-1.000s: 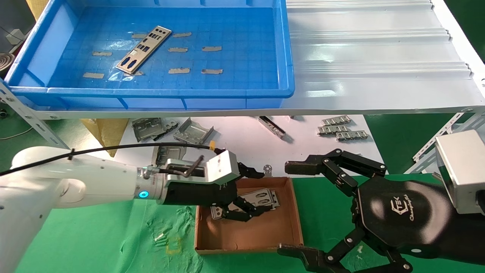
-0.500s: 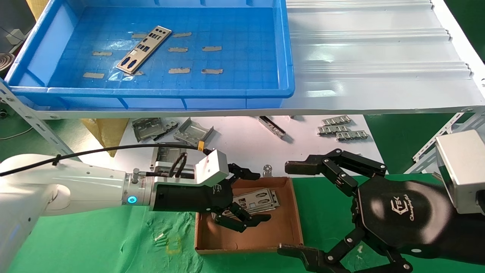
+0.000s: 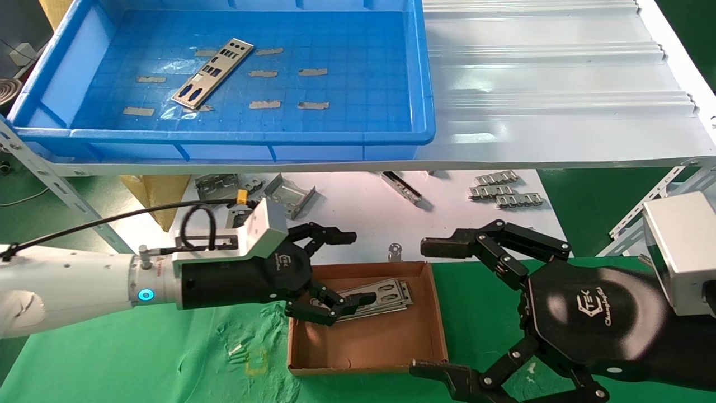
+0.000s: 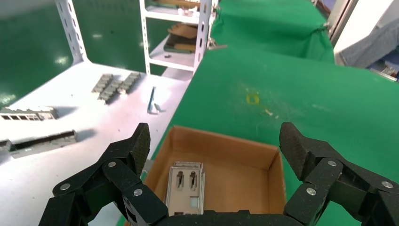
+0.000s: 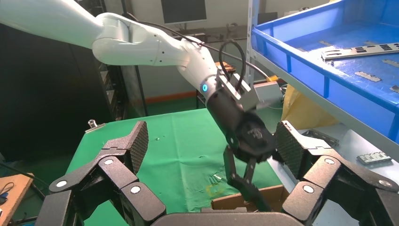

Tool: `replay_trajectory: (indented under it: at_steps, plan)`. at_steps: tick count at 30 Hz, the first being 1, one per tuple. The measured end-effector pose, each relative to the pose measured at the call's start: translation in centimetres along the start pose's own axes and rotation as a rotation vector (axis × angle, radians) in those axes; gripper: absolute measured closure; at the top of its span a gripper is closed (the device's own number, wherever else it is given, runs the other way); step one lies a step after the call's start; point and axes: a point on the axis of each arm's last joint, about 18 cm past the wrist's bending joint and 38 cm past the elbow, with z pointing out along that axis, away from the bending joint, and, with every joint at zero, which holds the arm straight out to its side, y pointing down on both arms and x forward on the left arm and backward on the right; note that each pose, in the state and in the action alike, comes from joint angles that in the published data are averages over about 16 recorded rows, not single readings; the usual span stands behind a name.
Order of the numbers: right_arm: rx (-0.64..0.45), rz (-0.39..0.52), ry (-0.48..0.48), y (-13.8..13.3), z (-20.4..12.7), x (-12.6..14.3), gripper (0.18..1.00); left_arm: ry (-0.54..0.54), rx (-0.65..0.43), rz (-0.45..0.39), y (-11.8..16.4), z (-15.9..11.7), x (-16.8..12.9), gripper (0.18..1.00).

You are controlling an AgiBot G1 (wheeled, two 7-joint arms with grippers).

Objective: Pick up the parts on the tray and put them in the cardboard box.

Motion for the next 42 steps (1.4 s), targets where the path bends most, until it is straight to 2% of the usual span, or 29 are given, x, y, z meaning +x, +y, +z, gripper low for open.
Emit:
replay_trajectory:
  at_steps: [20,42]
  plan:
    - [0.000,0.000,0.000,0.0,0.0,0.0,0.178,-0.032,0.121,0.000,-3.7,-7.7,2.5,0.184]
    - [0.000,0.000,0.000,0.0,0.0,0.0,0.178,0.040,0.144,0.029,-8.8,-14.2,9.0,0.184]
